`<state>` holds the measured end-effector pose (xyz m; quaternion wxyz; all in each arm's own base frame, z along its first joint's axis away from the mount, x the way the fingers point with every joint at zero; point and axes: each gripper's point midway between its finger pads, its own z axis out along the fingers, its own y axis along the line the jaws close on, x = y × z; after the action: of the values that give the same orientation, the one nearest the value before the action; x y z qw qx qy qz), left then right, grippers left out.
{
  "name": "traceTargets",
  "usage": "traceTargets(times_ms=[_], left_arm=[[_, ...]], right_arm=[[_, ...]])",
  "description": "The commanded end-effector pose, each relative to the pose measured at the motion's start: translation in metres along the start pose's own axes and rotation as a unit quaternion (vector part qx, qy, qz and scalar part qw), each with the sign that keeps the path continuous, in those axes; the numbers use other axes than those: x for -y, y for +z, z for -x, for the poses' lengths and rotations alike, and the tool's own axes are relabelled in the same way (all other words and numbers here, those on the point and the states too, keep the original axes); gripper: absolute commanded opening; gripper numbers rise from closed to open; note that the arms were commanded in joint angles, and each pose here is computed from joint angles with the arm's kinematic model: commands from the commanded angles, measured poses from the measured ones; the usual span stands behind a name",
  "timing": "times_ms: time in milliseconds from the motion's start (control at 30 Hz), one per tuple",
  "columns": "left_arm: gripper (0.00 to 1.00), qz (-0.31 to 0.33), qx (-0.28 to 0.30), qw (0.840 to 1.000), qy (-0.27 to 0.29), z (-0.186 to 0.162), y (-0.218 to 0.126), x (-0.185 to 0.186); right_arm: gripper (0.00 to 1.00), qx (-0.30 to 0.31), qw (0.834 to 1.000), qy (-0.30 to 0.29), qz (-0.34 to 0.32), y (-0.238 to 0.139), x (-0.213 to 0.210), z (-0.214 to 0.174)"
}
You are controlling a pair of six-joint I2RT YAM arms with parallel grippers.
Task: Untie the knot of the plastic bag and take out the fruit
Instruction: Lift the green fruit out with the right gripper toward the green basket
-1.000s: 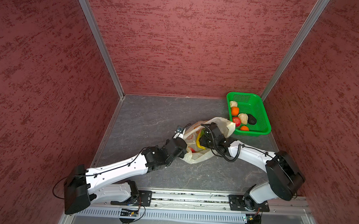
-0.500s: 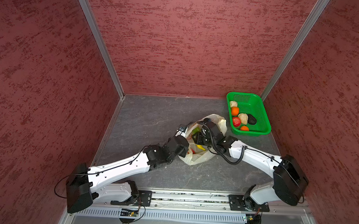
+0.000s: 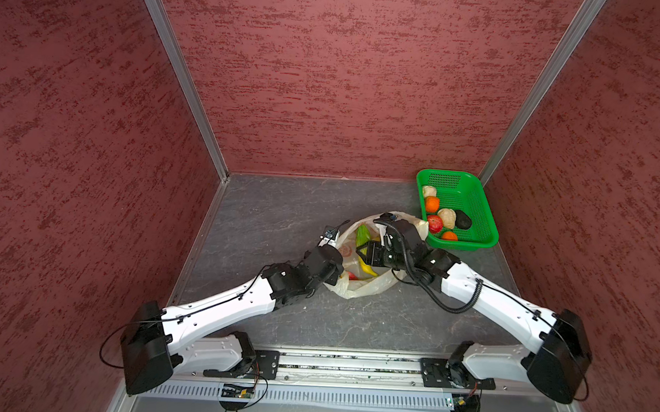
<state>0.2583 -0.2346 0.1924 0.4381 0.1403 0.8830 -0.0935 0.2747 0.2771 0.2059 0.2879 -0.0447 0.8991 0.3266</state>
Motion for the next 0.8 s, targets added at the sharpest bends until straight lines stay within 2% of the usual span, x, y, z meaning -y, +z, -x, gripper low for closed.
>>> traceTargets(times_ms=[0,167,333,567,767], left_arm=[[0.0,0.008,0.01,1.0,0.0,0.012,0.0,-0.003],[0.0,0.012,0.01,1.0,0.005,0.016,0.001,-0.004],[0.0,0.013,0.009,1.0,0.007,0.016,0.001,-0.005],[0.0,-0.003,0.002,1.0,0.015,0.007,-0.006,-0.007],[0.0,-0.044,-0.014,0.999,0.027,-0.007,-0.016,-0.004]], right_arm=[[0.32,-0.001,1.0,-0.007,0.025,-0.027,-0.021,0.006],[0.31,0.003,0.999,-0.008,0.036,-0.051,-0.032,0.012],[0.32,0.037,0.999,-0.011,0.037,-0.077,-0.044,0.038],[0.32,0.11,0.993,0.002,0.038,-0.116,-0.041,0.113],[0.32,0.177,0.984,0.036,0.002,-0.142,0.003,0.18]])
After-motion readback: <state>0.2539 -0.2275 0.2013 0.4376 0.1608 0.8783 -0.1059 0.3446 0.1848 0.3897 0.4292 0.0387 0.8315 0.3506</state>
